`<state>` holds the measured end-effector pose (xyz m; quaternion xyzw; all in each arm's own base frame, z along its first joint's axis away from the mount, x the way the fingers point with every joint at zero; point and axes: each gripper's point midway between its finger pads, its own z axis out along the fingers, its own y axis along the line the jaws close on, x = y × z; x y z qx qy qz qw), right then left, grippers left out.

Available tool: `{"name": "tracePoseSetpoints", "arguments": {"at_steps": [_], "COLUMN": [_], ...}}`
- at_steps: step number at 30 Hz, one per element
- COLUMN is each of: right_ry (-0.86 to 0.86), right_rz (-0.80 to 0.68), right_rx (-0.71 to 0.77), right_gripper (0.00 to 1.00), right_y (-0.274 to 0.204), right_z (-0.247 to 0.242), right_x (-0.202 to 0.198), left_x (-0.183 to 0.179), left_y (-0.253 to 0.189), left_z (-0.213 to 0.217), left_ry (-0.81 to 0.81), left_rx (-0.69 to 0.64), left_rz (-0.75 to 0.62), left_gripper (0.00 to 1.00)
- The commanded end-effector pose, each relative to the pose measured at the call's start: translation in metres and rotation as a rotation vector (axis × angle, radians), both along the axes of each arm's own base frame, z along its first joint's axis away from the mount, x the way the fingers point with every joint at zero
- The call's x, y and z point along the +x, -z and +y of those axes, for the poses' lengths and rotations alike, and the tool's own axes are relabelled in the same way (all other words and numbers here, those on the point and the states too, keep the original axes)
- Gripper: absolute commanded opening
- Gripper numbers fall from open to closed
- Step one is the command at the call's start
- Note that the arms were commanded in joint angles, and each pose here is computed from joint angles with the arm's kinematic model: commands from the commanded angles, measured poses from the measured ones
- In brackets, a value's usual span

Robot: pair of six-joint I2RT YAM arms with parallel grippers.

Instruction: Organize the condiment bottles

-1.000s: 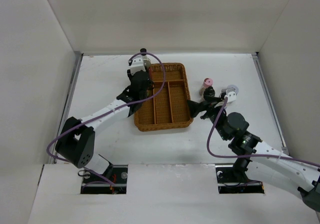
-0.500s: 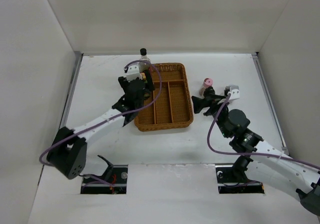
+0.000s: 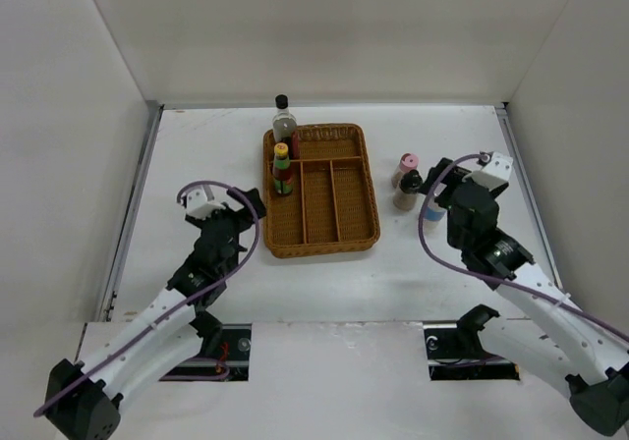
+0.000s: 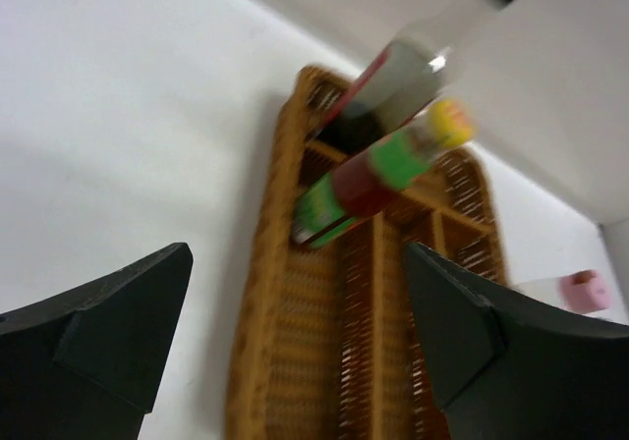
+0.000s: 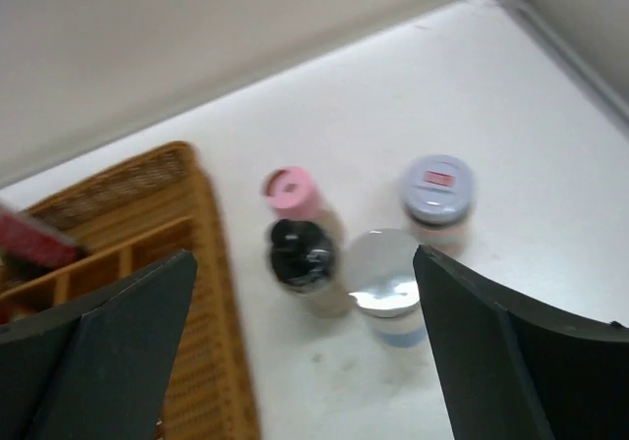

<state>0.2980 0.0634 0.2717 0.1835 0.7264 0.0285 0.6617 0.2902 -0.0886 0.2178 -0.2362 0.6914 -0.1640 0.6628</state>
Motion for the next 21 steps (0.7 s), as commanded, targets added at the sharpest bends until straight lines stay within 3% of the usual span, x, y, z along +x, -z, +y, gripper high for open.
{"name": "tracePoseSetpoints", "arguments": {"at_steps": [1,10,17,21], "right_ry": [0.153,-0.002,0.061,0.075], "right_rz": [0.124,0.267,0.329,0.343], "right_rx": [-0.089,-0.018,0.001,0.01], "right_gripper": [1.0,1.0,1.0,0.93], "right_y": [0.018,0.059,0.09,0.104], "right_z": [-0.037,-0.009,-0.024,-0.029], "right_x": [-0.002,0.033,0.041,0.046], "left_x": [-0.011,-0.005,-0.007,-0.006], "left_y": [0.051,0.075,0.074,0.075], "left_z": [0.014,0.039,0.024,0.026], "left_ry": [-0.025,-0.048,-0.023,-0.027], "left_rx": [-0.094,-0.183,-0.171,-0.173], "left_rz": [0.094,0.053,0.036,0.035], "left_gripper": [0.89,0.88,0.89,0.89]}}
